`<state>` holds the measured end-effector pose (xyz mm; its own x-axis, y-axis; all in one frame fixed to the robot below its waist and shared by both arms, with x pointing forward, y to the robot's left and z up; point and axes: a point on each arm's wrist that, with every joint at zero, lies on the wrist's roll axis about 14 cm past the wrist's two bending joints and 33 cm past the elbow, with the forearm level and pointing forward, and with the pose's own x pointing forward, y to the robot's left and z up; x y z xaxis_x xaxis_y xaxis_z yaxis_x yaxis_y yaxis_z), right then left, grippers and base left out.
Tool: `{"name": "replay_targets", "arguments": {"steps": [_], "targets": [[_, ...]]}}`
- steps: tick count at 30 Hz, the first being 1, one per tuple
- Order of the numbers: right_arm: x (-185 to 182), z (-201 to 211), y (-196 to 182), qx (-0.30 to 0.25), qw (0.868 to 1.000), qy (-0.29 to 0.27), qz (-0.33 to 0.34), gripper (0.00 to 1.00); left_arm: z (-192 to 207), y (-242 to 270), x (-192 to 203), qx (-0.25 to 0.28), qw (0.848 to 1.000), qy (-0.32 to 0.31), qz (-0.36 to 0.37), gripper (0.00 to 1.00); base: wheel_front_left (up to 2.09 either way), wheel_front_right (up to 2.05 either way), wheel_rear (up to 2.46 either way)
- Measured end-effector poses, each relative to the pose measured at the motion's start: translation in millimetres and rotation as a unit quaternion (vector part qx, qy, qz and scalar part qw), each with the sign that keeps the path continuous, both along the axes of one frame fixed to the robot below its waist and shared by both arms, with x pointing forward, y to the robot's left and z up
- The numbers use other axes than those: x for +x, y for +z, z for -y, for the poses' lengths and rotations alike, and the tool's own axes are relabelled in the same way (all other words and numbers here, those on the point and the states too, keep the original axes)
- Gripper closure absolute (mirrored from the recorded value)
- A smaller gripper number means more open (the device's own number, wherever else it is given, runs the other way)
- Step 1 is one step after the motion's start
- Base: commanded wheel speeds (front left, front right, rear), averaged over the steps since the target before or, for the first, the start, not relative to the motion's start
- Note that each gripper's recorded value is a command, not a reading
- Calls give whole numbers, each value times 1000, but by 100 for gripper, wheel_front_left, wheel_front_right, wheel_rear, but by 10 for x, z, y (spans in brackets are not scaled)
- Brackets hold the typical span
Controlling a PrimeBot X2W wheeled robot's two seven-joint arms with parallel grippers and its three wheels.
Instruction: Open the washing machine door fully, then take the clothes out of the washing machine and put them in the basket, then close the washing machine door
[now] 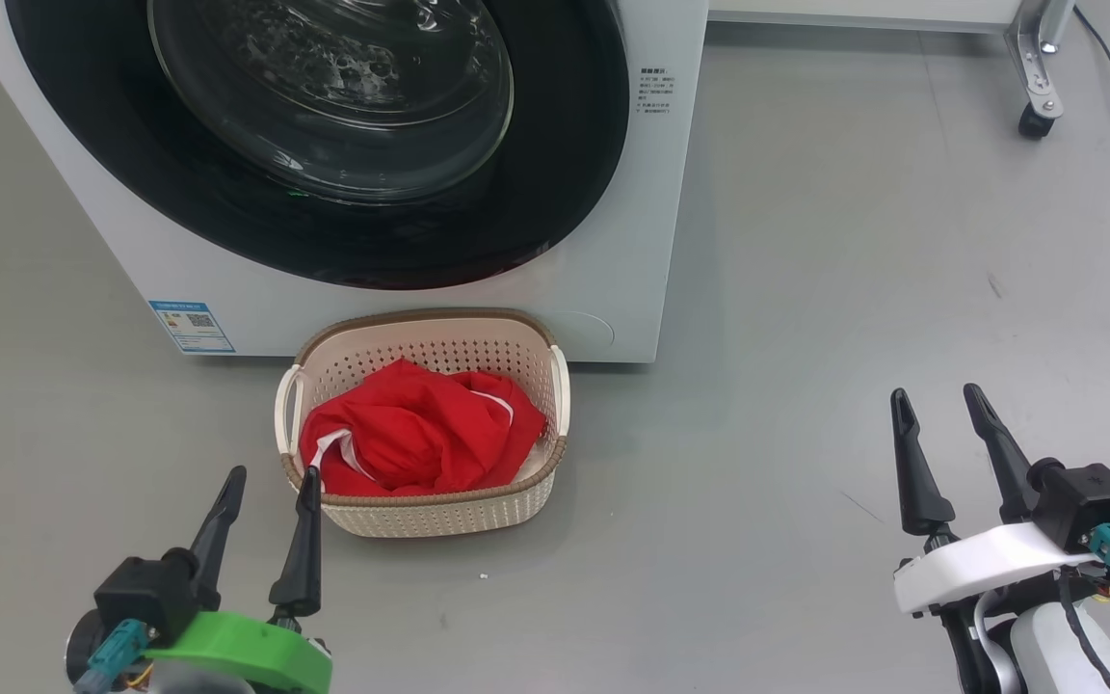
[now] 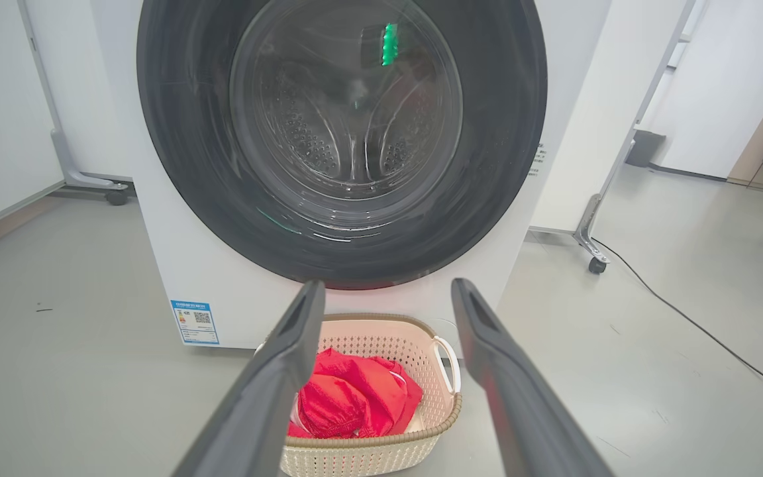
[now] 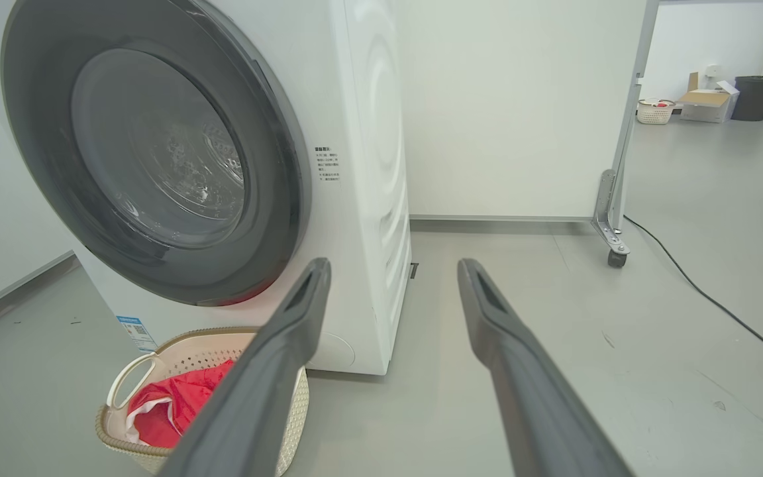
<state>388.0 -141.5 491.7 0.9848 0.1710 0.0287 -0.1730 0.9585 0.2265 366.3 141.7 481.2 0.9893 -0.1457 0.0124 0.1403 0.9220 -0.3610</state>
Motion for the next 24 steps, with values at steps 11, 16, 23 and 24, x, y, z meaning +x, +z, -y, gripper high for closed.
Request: {"name": "replay_targets", "arguments": {"steps": [11,16,23,24], "targets": [[6,3,8,0,1000,-2,2,0,59,3,-15,-21,1000,-9,-3,0,0,0,0],[10,-19,1,2,1000,1,1,0,29,-15,-20,-27,1000,-8,-7,0,0,0,0],[15,-26,4,4,1000,1,2,0,0,-18,-18,-28,1000,-6,-8,0,0,0,0],[15,-28,5,4,1000,2,2,0,-2,-19,-19,-28,1000,-6,-8,0,0,0,0]]}}
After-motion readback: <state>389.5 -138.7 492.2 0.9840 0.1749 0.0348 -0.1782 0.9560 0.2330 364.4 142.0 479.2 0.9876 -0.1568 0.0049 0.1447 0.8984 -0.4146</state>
